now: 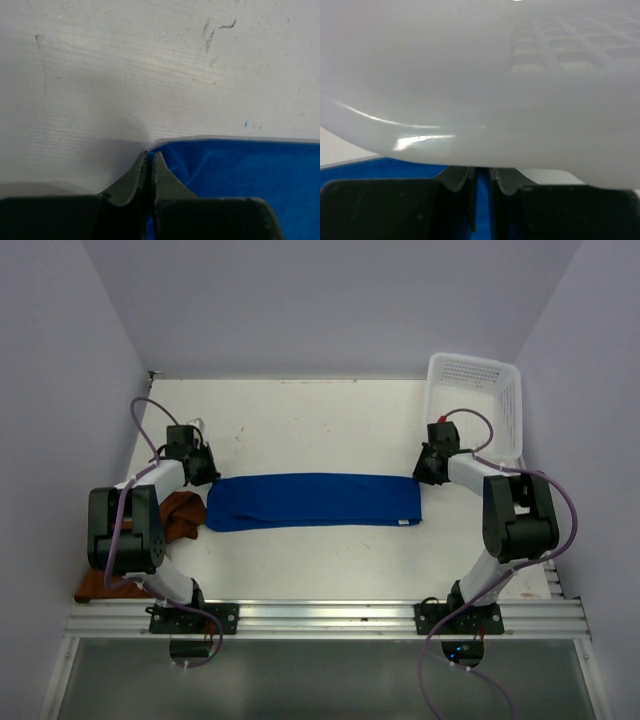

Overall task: Roll the towels
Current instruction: Fold the towel

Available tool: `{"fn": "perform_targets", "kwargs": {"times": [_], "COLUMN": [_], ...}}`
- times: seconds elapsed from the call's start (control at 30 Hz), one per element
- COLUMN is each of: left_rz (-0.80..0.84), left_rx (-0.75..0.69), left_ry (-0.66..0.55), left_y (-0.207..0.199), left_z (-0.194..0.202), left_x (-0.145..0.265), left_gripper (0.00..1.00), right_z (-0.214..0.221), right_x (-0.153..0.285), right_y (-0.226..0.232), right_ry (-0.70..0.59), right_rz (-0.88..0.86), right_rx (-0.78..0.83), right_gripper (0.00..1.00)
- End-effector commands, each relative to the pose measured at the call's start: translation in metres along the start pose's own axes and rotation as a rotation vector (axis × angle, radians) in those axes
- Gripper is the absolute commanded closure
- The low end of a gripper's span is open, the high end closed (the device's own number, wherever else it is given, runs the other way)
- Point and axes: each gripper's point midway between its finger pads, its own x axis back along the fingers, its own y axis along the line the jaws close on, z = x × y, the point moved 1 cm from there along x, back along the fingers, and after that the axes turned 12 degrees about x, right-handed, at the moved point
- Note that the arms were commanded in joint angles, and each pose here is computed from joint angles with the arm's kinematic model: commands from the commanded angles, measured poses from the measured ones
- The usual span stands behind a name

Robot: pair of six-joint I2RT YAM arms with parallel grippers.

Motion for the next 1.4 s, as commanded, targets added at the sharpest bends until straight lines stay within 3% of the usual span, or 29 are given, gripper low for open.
{"fn": "perform_targets", "kwargs": {"times": [0.0, 0.07, 0.9, 1.37], "left_rz": [0.059, 0.073, 0.151, 0.190], "left_rx": [-0.016, -0.016, -0.055, -0.061], "left_ry": [-0.081, -0.094, -0.379, -0.429], "left_y": [-0.014, -0.017, -0.042, -0.052], "left_z": [-0.024, -0.027, -0.079, -0.086], "left_x": [0.012, 0.014, 0.082, 0.105], "left_gripper": [1.00, 1.00, 1.00, 1.00], "right_z": [-0.002, -0.006, -0.082, -0.086], "right_x": [-0.001, 0.005, 0.126, 0.158], "right_y": [0.003, 0.004, -0.006, -0.006], "right_ry": [-0.006, -0.019, -0.319, -0.355], "right_rz": [-0.003, -0.011, 0.008, -0.011], "right_rx": [0.008, 0.013, -0.003, -0.015], "right_gripper": [0.91, 1.00, 1.00, 1.00]}}
